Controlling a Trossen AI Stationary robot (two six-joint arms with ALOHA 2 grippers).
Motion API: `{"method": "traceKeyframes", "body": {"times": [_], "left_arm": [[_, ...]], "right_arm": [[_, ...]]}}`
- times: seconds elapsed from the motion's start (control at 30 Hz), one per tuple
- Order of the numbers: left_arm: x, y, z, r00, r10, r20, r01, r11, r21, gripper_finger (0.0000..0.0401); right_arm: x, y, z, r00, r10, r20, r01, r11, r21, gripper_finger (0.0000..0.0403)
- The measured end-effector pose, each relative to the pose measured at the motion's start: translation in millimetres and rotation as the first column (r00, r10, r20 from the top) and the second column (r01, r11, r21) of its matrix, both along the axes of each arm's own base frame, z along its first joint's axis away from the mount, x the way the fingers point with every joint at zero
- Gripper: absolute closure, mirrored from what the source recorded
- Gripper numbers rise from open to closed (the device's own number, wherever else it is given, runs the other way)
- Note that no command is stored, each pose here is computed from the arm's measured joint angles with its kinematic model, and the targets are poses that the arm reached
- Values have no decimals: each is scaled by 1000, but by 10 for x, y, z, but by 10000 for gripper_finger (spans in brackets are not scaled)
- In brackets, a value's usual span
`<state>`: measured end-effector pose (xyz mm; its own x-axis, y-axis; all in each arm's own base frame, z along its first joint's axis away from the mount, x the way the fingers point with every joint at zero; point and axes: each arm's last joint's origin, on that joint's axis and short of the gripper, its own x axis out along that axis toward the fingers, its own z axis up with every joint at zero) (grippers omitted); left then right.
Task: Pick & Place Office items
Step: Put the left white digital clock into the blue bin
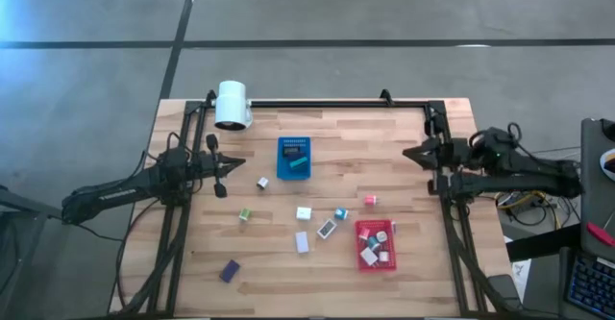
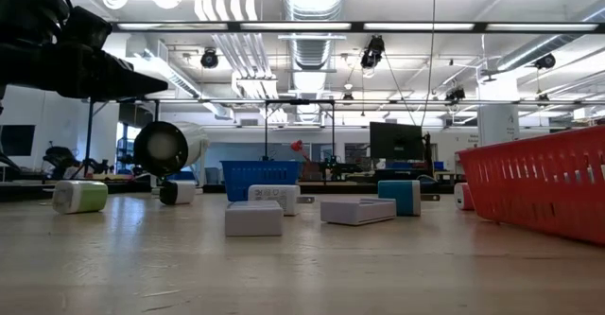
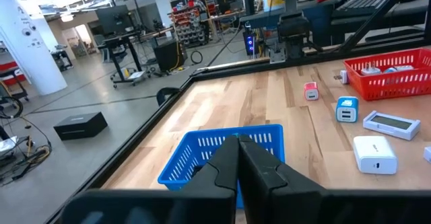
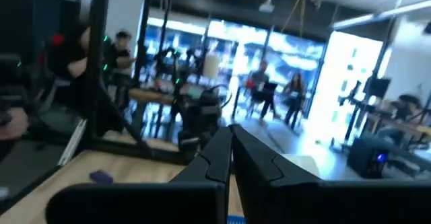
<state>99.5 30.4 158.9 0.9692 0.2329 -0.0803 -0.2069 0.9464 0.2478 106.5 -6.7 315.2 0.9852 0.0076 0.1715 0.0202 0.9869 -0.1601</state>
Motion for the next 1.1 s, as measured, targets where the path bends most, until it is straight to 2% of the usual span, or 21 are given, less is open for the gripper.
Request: {"method": "traceKeyframes", "body": {"times": [0.2,0.53,0.67,0.83,1.1], "left_arm": [[0,0,-1,1000,0,0,0,1000,0,393],[0,0,1,1000,0,2,0,1000,1,388],[0,0,1,1000,0,3,0,1000,-1,391],[0,0,2,1000,0,3,0,1000,-2,391],[1,0,1,1000,0,2,0,1000,1,393]], "right_arm": [[-129,-73,-440,995,-74,71,72,996,44,394],[-241,-103,-867,984,-137,116,121,984,132,394],[-225,-113,-978,974,-159,161,137,981,139,394],[-163,-127,-1127,979,-160,130,142,981,134,394],[-155,-128,-1157,979,-161,126,146,983,114,394]]}}
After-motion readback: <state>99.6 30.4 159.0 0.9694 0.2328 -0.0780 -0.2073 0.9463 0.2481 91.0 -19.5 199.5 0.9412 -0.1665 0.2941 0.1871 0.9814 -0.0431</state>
